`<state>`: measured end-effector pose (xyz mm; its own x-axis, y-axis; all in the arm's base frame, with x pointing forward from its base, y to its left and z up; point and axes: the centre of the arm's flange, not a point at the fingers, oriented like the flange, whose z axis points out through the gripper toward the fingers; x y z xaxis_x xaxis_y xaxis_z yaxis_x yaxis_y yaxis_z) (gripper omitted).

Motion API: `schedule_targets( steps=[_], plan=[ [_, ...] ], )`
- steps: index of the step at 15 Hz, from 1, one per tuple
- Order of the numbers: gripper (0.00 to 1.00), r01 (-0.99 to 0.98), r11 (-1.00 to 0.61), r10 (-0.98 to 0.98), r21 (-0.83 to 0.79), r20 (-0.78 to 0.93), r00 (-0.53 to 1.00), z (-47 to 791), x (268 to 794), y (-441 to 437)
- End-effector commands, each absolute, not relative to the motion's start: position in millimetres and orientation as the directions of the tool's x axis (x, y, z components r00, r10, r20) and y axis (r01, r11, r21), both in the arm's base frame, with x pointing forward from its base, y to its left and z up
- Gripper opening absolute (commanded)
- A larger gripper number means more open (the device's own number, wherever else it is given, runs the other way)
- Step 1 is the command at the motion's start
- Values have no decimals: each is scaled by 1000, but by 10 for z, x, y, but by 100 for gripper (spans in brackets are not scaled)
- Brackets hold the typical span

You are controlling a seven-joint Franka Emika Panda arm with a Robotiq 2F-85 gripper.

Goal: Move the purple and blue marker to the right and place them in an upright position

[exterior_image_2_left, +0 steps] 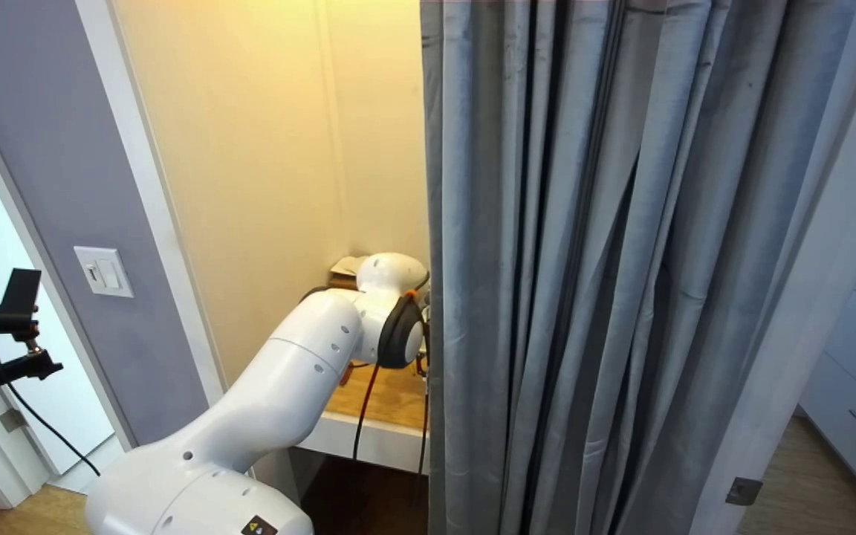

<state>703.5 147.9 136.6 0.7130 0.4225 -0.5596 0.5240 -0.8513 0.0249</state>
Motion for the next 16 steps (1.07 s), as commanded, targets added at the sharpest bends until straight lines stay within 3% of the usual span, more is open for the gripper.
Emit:
schedule_targets(
  steps=[1, 7, 16],
  plan=[
    [43, 498, -867, 401, 16, -569, 718, 1312, 7249, 1513],
    [7, 487, -873, 384, 27, -578, 720, 1236, 7291, 1487],
    [9, 480, -877, 404, -17, -567, 718, 1369, 7241, 1431]
  ],
)
